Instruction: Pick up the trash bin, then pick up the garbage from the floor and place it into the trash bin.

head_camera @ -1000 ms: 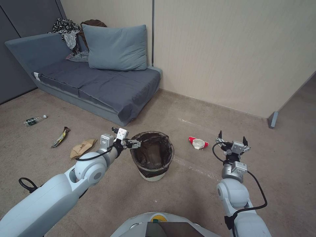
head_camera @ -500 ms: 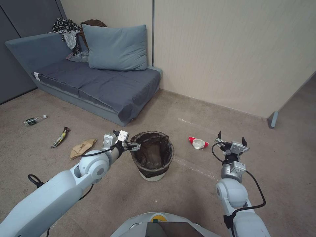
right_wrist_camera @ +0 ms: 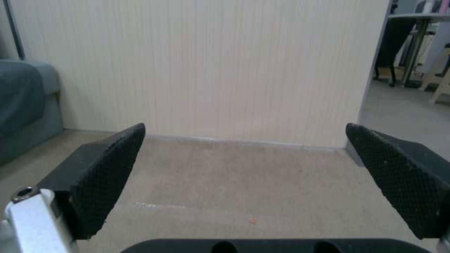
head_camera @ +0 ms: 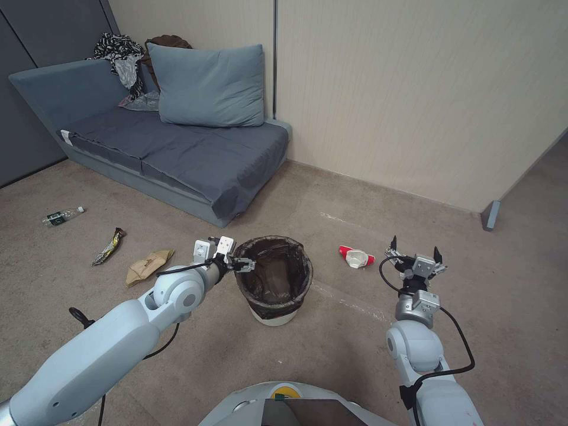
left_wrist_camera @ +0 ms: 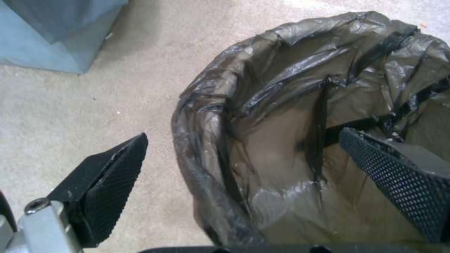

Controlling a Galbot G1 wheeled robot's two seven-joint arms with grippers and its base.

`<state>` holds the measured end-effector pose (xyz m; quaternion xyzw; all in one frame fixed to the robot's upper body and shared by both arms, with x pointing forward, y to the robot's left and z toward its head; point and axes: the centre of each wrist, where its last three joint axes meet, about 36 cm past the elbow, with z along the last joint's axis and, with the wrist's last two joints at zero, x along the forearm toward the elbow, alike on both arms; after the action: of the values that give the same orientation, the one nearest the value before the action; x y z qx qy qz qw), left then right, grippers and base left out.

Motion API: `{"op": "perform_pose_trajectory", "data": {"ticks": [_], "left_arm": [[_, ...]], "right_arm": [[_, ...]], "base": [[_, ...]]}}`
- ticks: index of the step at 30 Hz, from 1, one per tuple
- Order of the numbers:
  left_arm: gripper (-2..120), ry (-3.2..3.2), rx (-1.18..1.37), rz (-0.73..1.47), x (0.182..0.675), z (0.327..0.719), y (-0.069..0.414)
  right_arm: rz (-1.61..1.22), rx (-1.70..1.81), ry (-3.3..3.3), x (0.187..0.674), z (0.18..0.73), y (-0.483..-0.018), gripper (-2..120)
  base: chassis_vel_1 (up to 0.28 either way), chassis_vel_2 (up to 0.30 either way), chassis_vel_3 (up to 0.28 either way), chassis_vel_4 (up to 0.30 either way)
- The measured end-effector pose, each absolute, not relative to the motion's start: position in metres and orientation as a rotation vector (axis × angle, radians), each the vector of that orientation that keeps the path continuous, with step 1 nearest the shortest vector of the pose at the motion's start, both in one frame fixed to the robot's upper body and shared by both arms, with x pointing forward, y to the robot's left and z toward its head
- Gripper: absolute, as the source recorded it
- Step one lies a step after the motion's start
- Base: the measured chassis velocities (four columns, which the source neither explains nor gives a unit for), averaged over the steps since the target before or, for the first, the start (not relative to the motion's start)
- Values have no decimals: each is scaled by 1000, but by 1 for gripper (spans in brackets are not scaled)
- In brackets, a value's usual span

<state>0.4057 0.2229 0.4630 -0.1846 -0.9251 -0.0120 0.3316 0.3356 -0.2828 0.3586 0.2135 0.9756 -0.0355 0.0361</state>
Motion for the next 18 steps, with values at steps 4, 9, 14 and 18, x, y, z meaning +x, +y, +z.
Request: {"op": "perform_pose_trajectory", "data": {"ticks": [4,9,14,18], "left_arm": [[99,-2394,-475,-4,411,462,219],[99,-2353,-462,18,421,459,219],[99,-2333,-451,20,429,452,217],[99,-2324,-435,26,434,448,216]], "right_arm": [[-106,660,2995,336,358,-282,100],[-99,663,2996,338,356,-280,100],[-95,664,2996,338,355,-279,100],[-96,665,2994,337,355,-279,100]], "base": [[0,0,0,0],[0,0,0,0],[0,0,0,0],[0,0,0,0]]}}
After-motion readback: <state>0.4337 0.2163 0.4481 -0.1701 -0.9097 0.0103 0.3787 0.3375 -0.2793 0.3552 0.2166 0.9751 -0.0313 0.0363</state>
